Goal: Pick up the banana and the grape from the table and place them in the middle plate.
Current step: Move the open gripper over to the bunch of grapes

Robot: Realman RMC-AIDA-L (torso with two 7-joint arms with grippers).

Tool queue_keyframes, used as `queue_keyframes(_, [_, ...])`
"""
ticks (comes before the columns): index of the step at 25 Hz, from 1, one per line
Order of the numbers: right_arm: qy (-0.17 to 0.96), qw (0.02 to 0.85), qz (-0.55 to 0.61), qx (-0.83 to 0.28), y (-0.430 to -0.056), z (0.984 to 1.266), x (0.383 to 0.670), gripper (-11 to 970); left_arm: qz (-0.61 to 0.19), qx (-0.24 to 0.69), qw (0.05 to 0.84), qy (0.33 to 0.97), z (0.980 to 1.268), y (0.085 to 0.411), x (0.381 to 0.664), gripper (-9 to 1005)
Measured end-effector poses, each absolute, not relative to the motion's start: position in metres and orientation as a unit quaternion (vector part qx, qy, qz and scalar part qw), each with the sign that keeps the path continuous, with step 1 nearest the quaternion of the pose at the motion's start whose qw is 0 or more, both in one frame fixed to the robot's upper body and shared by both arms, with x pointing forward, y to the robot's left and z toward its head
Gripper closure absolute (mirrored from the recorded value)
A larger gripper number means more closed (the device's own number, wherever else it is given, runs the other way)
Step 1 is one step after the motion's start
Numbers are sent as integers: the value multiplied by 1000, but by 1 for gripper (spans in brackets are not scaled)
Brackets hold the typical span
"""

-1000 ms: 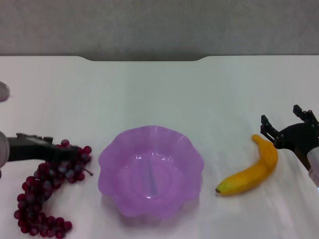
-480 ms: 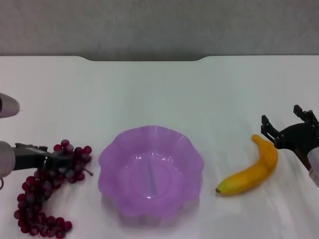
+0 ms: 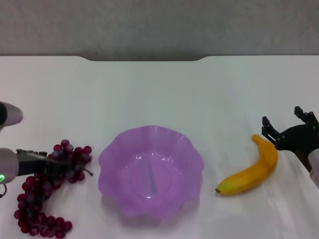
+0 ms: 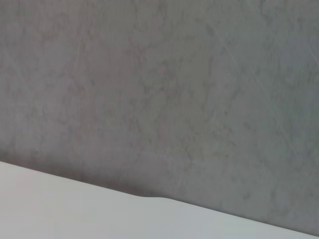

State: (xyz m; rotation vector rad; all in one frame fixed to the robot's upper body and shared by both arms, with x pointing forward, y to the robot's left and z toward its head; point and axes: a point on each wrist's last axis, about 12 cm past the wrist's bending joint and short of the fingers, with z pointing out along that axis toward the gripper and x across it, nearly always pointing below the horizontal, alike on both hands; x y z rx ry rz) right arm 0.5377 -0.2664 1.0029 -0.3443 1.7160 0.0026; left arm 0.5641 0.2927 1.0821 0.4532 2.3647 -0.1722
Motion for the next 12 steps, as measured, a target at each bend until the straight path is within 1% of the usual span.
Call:
queue_keyframes(4, [753,641,1,-150,-267,1003,537,71,-67,180,352,916,1076,287,565,229])
queue_keyframes(12, [753,640,-1,-150,-268,1002,537,71,-67,167,359,916,1073,287,567,228])
